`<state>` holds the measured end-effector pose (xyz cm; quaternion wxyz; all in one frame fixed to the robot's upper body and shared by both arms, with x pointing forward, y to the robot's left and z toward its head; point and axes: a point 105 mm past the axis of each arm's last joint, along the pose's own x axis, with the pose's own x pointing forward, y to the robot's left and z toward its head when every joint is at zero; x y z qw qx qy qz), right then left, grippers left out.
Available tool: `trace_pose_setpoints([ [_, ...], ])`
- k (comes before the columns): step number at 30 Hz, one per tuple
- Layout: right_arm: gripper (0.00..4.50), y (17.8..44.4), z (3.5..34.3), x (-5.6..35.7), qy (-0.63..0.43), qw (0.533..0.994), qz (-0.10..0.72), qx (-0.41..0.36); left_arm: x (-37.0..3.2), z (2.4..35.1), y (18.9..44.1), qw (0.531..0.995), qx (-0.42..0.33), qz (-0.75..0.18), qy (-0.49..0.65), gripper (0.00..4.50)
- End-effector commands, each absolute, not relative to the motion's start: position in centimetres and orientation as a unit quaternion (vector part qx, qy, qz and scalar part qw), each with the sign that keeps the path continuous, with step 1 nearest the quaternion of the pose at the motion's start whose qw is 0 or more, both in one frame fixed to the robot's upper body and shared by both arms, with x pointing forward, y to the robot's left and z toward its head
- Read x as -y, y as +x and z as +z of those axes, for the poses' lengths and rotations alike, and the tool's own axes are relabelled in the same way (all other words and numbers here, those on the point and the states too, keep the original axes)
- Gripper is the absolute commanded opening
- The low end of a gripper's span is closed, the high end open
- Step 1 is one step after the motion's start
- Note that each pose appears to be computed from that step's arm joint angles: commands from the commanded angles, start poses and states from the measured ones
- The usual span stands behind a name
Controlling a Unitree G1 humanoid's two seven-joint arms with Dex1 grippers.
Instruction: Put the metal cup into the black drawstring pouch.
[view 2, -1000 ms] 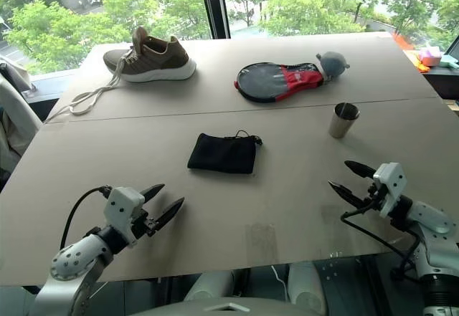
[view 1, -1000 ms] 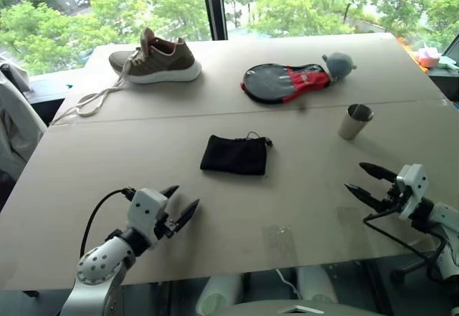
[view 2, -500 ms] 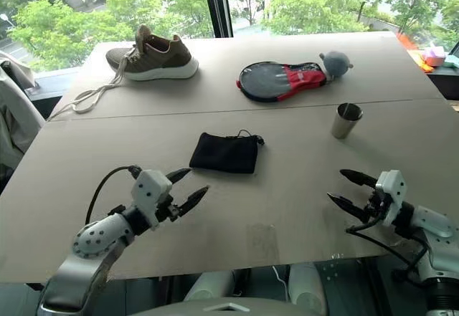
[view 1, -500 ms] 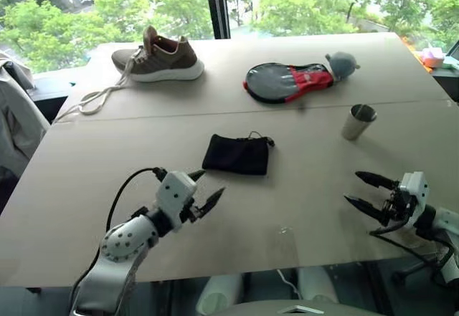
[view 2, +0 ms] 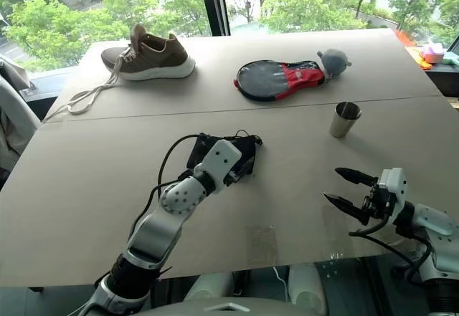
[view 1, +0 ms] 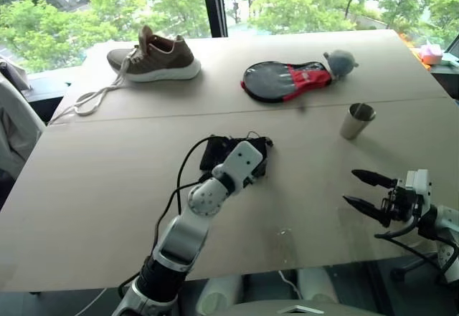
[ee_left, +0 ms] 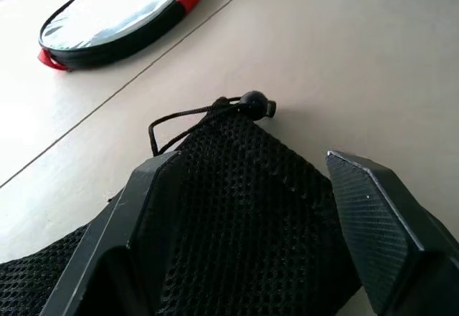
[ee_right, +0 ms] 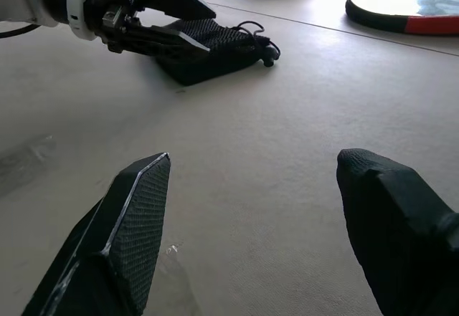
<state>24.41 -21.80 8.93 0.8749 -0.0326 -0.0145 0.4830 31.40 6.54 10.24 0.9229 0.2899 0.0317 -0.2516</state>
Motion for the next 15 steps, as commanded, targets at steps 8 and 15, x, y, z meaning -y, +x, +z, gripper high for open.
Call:
trace_pose_setpoints([
  [8,3.69,24.3,10.2,21.9,-0.044,0.88,0.472,0.036,-5.6,11.2,31.8,0.912,-0.017,-0.231,0.339,3.3],
  [15,3.69,24.4,10.4,21.7,-0.043,0.881,0.469,0.037,-4.0,13.2,31.4,0.926,0.011,-0.264,0.27,3.3],
])
